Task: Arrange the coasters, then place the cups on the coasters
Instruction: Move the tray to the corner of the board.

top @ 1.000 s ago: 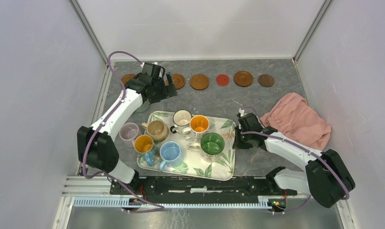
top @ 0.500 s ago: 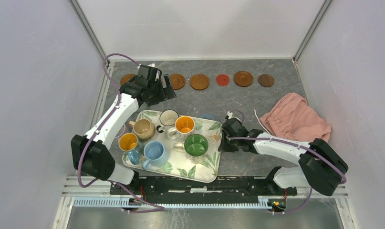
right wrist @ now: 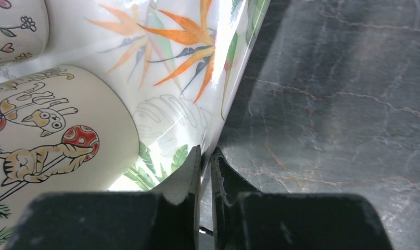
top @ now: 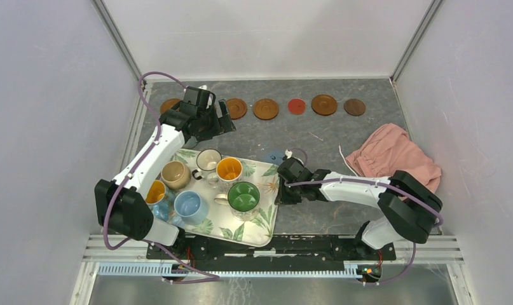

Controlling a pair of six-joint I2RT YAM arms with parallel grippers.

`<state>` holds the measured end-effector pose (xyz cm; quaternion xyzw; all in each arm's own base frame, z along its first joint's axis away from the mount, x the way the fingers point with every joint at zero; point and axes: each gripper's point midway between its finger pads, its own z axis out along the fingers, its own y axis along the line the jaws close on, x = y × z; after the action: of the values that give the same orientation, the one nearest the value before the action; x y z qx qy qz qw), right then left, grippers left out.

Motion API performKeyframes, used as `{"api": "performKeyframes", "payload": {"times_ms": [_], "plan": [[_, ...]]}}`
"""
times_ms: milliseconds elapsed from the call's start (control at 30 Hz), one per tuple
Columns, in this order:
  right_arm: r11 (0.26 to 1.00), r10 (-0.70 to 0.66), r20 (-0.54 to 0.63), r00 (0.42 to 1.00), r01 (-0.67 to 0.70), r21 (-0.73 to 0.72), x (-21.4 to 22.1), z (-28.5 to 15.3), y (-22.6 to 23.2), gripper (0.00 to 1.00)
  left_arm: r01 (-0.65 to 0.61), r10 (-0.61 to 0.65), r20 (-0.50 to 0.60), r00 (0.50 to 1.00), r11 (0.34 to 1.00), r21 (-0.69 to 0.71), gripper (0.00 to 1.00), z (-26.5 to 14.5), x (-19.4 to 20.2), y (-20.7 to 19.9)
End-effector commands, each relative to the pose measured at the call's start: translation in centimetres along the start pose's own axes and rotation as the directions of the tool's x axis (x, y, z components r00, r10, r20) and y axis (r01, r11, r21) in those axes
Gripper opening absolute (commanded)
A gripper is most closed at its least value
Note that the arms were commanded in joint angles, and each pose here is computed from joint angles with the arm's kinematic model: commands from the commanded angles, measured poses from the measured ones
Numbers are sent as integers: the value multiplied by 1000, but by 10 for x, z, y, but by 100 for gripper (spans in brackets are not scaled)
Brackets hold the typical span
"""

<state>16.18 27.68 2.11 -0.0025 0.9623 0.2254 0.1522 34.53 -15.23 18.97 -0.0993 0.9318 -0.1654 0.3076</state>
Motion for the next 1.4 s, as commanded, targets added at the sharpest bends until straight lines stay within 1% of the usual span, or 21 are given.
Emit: {"api": "performKeyframes", "payload": {"times_ms": [0,33,67,100,133,233,333,500,600,733,933,1167,1367], "plan": [[982,-62,37,997,67,-174,-19,-7,61,0,-25,25,4,1000,999,23,100,-6,-4,-6],[984,-79,49,996,86,-157,-22,-8,59,3,-26,26,1,1000,999,23,100,-5,-4,-6],[986,-88,59,994,95,-137,-26,-11,55,8,-28,28,-2,1000,999,27,100,-4,-4,-7],[986,-104,76,992,113,-119,-31,-14,52,15,-30,30,-5,1000,999,31,100,-4,-4,-8],[987,-115,93,989,124,-102,-38,-18,47,25,-32,33,-9,999,999,34,100,-3,-3,-8],[987,-152,142,978,158,-33,-62,-29,32,43,-45,46,-20,999,998,38,100,-2,-1,-8],[982,-187,207,960,180,49,-97,-39,18,59,-54,55,-30,998,998,45,100,-2,1,-8],[962,-254,267,929,215,168,-158,-44,22,82,-64,66,-37,997,996,55,100,-4,1,-11],[945,-302,258,918,251,211,-181,-32,32,92,-63,65,-36,997,996,68,100,-7,-1,-15],[919,-348,220,912,285,271,-198,-14,33,97,-63,65,-35,997,996,68,100,-12,-2,-16],[910,-348,188,918,283,303,-206,7,18,98,-72,74,-15,997,995,69,100,-20,-3,-16],[903,-348,139,927,292,314,-198,28,6,98,-62,64,-45,997,997,49,100,-15,14,-5],[909,-332,105,937,288,302,-187,41,-5,98,-57,59,-42,997,997,46,100,-16,16,-3]]}}
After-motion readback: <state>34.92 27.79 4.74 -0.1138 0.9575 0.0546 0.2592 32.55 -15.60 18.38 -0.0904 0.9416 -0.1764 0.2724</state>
